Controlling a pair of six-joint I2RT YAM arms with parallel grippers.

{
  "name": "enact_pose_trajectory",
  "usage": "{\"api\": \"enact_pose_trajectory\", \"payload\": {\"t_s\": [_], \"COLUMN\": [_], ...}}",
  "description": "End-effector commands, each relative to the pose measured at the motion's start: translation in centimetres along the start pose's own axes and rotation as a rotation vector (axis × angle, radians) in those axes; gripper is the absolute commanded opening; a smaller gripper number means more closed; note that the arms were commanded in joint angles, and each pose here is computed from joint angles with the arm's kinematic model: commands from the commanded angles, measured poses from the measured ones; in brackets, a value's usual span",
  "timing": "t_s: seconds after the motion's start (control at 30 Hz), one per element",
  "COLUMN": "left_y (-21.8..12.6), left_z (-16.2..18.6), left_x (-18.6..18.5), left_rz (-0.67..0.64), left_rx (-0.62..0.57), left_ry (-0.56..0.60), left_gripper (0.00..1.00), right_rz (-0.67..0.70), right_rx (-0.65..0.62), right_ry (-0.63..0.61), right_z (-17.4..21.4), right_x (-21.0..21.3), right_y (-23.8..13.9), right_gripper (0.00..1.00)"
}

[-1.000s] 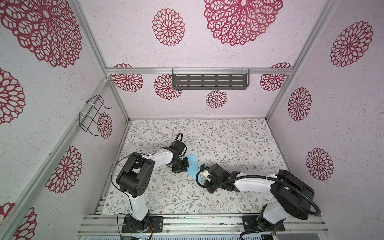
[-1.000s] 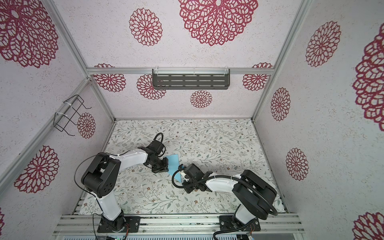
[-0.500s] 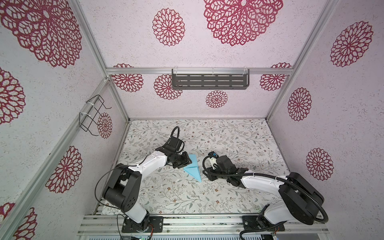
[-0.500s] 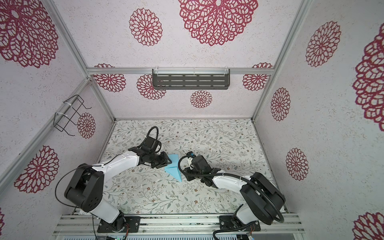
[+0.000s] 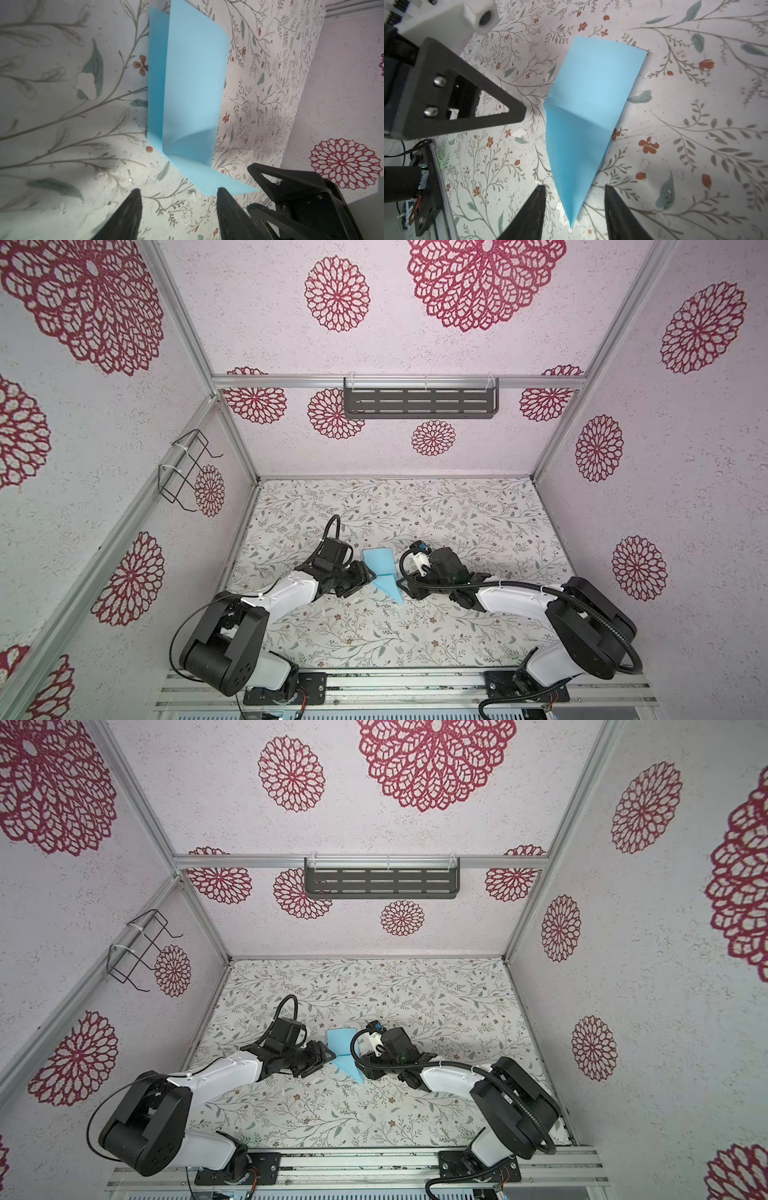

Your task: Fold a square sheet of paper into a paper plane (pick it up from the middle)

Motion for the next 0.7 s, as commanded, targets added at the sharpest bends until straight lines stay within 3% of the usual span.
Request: {"api": "enact_pose_trajectory", "payload": {"t_s": [0.0,0.4,0.67], "left_y": [0.5,2.3,2.1], "left_z": [-0.8,-0.2,-0.2], "left_x": [-0.7,0.6,0.7], "left_rz": [0.083,0.082,0.059], "left_rx": [-0.036,0.014,0.007], "left_ry": [0.021,0.021,0.024], "left_gripper": [0.59,0.56,0.55], "right_rz": [-0.022,0.051,-0.061], "right_rx": [-0.018,0.008,-0.004], "right_ry": [-0.034,-0.012,-0.064], "right_z": [-1.3,-1.6,-1.7], "right_x": [0.6,-0.3,1.1], "right_y": [0.5,1.8,0.6], "right_gripper": [0.47,0.38,0.43]}}
Point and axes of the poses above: each gripper's point midway between its finger pads, its own y axis out along the fingers, its own x axis along the line the jaws close on, z = x × y, the point moved 9 cm from there along -y, back along the fingers, and after that the axes turned 5 degrees about y, right-handed, at the moved point
